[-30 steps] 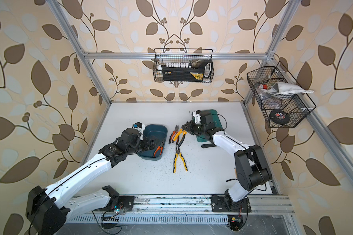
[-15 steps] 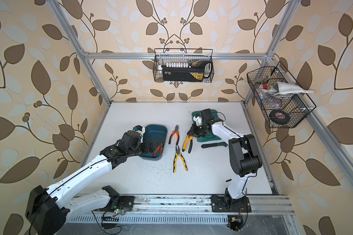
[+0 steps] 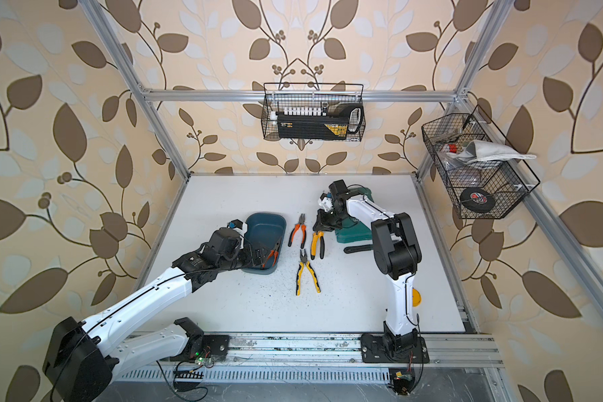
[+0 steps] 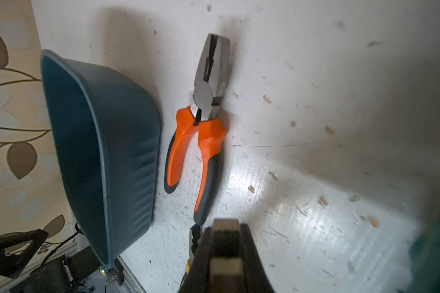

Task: Take the pliers out of the storage box
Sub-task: Place the pliers at the center of the board.

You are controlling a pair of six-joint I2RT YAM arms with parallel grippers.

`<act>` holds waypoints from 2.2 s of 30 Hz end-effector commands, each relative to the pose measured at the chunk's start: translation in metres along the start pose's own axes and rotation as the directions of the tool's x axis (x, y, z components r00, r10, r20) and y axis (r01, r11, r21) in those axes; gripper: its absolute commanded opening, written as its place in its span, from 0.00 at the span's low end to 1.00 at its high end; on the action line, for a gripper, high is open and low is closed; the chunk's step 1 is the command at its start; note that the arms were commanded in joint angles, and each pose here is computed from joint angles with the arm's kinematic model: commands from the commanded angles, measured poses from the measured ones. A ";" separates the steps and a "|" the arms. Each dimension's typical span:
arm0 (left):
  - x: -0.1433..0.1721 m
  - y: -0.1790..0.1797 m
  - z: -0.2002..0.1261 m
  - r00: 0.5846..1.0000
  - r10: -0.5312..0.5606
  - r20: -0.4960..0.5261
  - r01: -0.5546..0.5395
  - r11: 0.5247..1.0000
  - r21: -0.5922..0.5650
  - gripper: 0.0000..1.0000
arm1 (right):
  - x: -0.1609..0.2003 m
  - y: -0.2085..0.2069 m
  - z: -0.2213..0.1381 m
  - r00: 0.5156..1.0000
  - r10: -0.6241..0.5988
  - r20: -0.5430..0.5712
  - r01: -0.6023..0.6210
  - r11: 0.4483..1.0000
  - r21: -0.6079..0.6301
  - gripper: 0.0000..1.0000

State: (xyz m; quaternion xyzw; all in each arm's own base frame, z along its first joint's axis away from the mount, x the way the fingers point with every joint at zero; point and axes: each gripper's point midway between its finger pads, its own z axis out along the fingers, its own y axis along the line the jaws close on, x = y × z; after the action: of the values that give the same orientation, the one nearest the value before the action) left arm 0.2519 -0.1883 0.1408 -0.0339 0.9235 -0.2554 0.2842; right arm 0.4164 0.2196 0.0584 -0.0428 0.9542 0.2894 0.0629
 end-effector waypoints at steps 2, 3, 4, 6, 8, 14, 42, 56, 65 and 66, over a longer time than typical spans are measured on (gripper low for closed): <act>-0.005 -0.002 0.000 1.000 -0.008 0.018 0.007 1.000 0.010 0.92 | -0.001 0.000 0.008 0.998 -0.029 -0.048 0.030 1.000 0.005 0.00; -0.005 -0.002 0.000 1.000 -0.008 0.019 0.007 1.000 0.010 0.92 | -0.002 -0.001 0.010 0.998 -0.031 -0.055 0.032 0.999 0.010 0.00; -0.005 -0.002 0.000 1.000 -0.008 0.019 0.008 1.000 0.009 0.92 | -0.003 -0.001 0.010 0.998 -0.032 -0.058 0.033 0.999 0.014 0.00; -0.004 -0.001 0.000 1.000 -0.007 0.016 0.007 1.000 0.003 0.92 | -0.003 -0.002 0.012 0.997 -0.033 -0.063 0.034 0.999 0.017 0.00; -0.004 0.000 0.000 1.000 -0.007 0.016 0.007 1.000 0.002 0.92 | -0.003 -0.002 0.013 0.997 -0.034 -0.066 0.035 0.999 0.017 0.00; -0.003 0.000 0.003 1.000 -0.009 0.010 0.009 1.000 0.002 0.91 | 0.004 -0.008 0.023 0.996 -0.036 -0.085 0.039 0.999 0.035 0.00; 0.004 0.013 0.008 1.000 -0.013 0.004 0.013 0.999 -0.045 0.92 | 0.004 -0.028 0.041 0.993 -0.023 -0.117 0.040 0.989 0.144 0.11; 0.012 0.018 0.018 1.000 -0.006 -0.028 0.004 0.998 -0.059 0.92 | 0.004 -0.029 0.037 0.995 -0.015 -0.102 0.032 0.986 0.164 0.33; 0.011 0.022 0.022 0.999 -0.017 -0.038 0.014 0.997 -0.080 0.92 | -0.014 0.005 -0.026 0.997 -0.046 0.068 0.034 0.985 0.172 0.37; 0.010 0.022 0.023 0.999 -0.022 -0.044 0.018 0.996 -0.084 0.91 | -0.015 0.011 -0.033 0.995 -0.047 0.089 0.032 0.986 0.161 0.40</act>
State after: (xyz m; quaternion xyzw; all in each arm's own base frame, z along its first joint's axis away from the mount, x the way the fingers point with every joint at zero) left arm 0.2475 -0.1835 0.1032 -0.0388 0.9411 -0.2253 0.2492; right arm 0.4211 0.2126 0.0533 -0.0514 0.9743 0.2093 0.0654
